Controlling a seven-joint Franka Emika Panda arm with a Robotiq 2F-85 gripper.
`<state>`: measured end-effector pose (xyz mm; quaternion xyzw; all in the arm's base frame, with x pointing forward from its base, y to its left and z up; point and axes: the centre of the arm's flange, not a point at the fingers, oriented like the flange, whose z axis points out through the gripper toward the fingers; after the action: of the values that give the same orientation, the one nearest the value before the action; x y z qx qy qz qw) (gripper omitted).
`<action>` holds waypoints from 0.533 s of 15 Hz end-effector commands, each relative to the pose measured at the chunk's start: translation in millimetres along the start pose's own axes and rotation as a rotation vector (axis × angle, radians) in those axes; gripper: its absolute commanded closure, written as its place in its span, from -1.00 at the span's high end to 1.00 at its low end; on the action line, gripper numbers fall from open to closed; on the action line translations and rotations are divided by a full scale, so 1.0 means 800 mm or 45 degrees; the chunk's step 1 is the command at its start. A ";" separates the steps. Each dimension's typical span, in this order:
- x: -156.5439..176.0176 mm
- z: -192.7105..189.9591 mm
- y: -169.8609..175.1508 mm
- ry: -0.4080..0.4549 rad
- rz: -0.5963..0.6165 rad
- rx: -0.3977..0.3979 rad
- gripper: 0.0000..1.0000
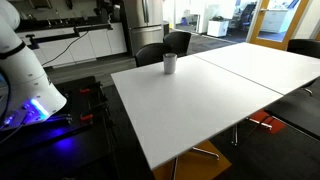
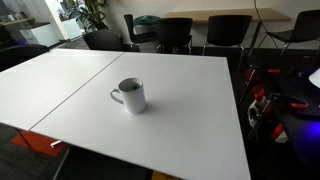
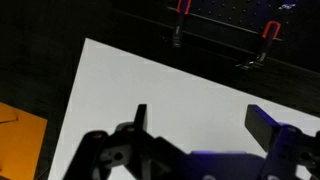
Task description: Take the marker out of the mug
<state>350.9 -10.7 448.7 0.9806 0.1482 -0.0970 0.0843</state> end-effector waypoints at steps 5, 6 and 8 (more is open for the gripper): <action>0.000 0.000 0.000 0.000 0.000 0.000 1.00; 0.000 0.000 0.000 0.000 0.000 0.000 1.00; 0.006 -0.004 -0.002 0.014 0.021 -0.004 1.00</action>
<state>350.9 -11.1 448.6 0.9807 0.1478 -0.0970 0.0837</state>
